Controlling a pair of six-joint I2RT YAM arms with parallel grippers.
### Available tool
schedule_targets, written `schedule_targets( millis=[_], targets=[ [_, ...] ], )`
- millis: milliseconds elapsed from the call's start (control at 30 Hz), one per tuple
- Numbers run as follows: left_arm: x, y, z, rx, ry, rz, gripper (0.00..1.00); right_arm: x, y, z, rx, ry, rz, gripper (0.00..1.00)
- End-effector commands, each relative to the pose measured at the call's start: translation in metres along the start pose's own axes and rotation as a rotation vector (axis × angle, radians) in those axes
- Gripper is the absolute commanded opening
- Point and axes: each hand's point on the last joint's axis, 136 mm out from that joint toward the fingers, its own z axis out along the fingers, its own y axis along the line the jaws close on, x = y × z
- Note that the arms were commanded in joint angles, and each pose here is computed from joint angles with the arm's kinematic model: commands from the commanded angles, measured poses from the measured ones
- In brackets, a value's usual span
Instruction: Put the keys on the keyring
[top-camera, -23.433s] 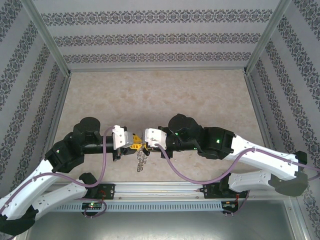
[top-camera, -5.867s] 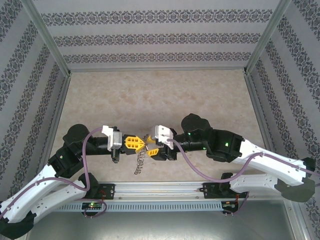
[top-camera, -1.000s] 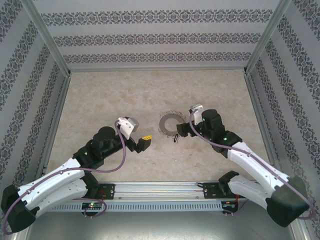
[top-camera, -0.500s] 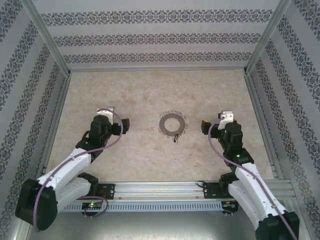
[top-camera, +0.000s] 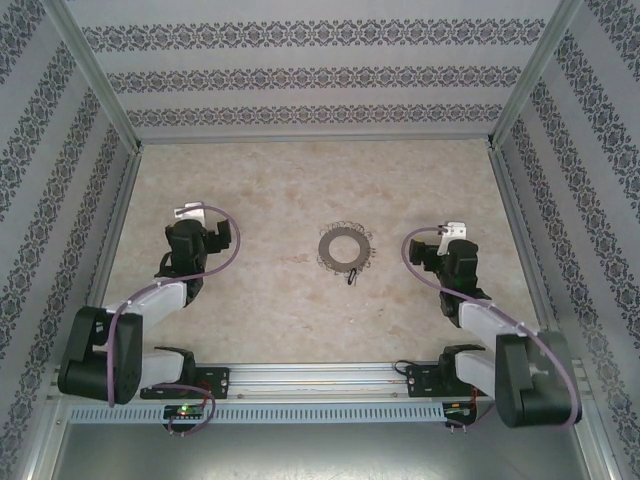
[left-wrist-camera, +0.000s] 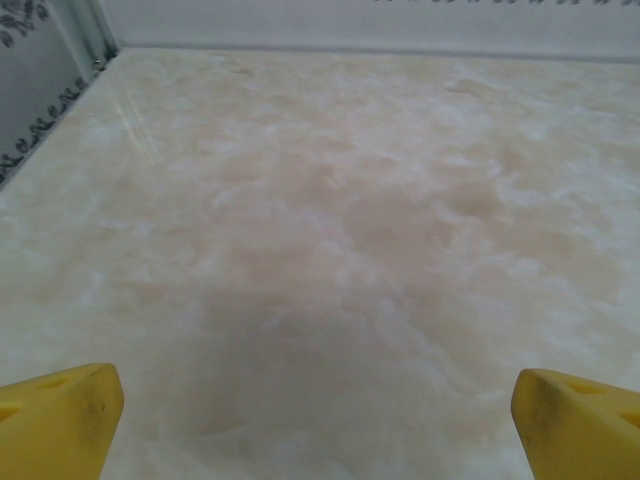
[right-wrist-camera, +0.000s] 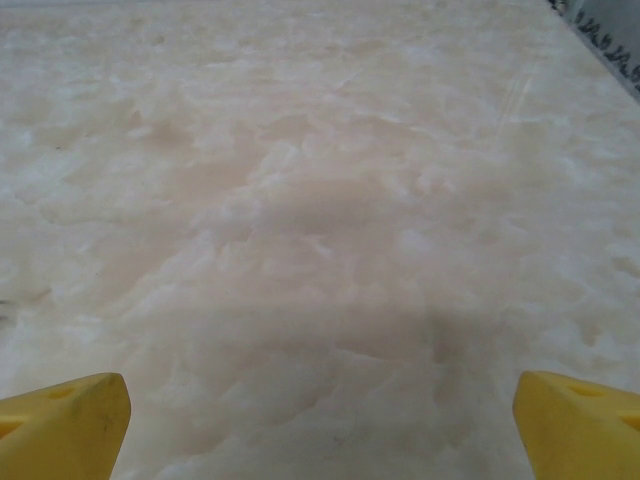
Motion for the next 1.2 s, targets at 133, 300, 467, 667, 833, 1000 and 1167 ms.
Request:
schedule_targets(
  millis=[133, 300, 467, 667, 833, 1000, 1167],
  targets=[
    [-0.004, 0.009, 0.025, 0.016, -0.100, 0.019, 1.00, -0.051, 0.012, 0.022, -0.069, -0.139, -0.045, 0.98],
    [0.011, 0.009, 0.031, 0.067, -0.151, -0.015, 1.00, -0.042, 0.015, 0.042, -0.087, -0.157, -0.050, 0.98],
    [0.014, 0.003, 0.036, 0.095, -0.105, 0.000, 1.00, -0.046, 0.011, 0.053, -0.059, -0.143, -0.038, 0.98],
    [0.014, 0.002, 0.038, 0.101, -0.097, 0.008, 1.00, -0.047, 0.007, 0.054, -0.039, -0.151, -0.027, 0.98],
    [0.014, 0.002, 0.039, 0.100, -0.099, 0.007, 1.00, -0.047, 0.007, 0.053, -0.038, -0.153, -0.028, 0.98],
    [0.014, 0.002, 0.039, 0.100, -0.097, 0.009, 1.00, -0.046, 0.008, 0.054, -0.032, -0.151, -0.033, 0.98],
    [0.014, 0.002, 0.039, 0.100, -0.098, 0.009, 1.00, -0.047, 0.008, 0.054, -0.033, -0.151, -0.035, 0.98]
  ],
)
